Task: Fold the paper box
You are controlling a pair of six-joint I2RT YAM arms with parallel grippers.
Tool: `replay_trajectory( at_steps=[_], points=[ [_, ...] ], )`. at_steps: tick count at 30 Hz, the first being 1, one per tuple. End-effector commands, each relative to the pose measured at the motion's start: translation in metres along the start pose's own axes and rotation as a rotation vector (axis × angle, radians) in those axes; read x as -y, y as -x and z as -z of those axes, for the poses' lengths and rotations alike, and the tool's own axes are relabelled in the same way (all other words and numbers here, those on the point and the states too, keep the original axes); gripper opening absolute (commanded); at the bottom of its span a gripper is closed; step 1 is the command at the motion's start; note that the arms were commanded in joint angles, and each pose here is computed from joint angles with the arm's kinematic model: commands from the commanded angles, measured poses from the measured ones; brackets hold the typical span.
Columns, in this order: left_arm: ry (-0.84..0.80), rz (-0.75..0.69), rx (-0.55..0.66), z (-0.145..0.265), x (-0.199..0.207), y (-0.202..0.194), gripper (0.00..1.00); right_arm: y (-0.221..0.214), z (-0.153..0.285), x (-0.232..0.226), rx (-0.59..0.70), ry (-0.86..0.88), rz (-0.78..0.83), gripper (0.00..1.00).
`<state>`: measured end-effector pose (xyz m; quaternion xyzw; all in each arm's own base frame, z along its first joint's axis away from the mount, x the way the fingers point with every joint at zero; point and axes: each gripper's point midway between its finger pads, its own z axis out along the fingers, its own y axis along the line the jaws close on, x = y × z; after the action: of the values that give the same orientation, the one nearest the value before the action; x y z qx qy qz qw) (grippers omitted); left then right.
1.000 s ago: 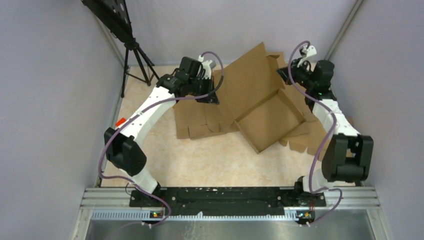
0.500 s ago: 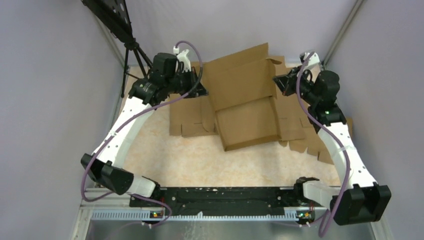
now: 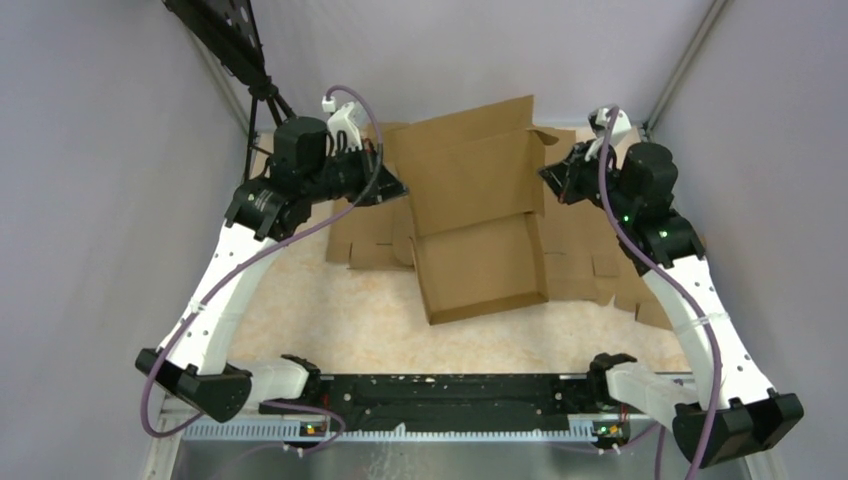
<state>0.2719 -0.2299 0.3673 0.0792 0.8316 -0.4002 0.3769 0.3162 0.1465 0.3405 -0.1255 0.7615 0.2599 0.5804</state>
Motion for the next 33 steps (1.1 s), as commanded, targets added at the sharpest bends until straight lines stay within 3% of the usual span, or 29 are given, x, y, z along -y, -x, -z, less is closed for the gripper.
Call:
replay_trajectory(
  at_steps=[1, 7, 18, 33],
  points=[
    [-0.136, -0.056, 0.089, 0.008, 0.037, 0.025, 0.00, 0.045, 0.006, -0.036, 0.064, 0.117, 0.024, 0.00],
    [-0.070, -0.103, 0.169, 0.020, 0.038, 0.065, 0.00, 0.075, 0.003, -0.051, 0.104, 0.152, 0.024, 0.00],
    [0.062, -0.142, 0.253, -0.001, -0.010, 0.098, 0.00, 0.031, -0.044, -0.088, 0.050, 0.192, 0.006, 0.00],
    [0.207, -0.051, 0.087, -0.038, -0.107, 0.033, 0.00, -0.062, -0.089, -0.086, -0.090, 0.159, -0.005, 0.00]
  ],
)
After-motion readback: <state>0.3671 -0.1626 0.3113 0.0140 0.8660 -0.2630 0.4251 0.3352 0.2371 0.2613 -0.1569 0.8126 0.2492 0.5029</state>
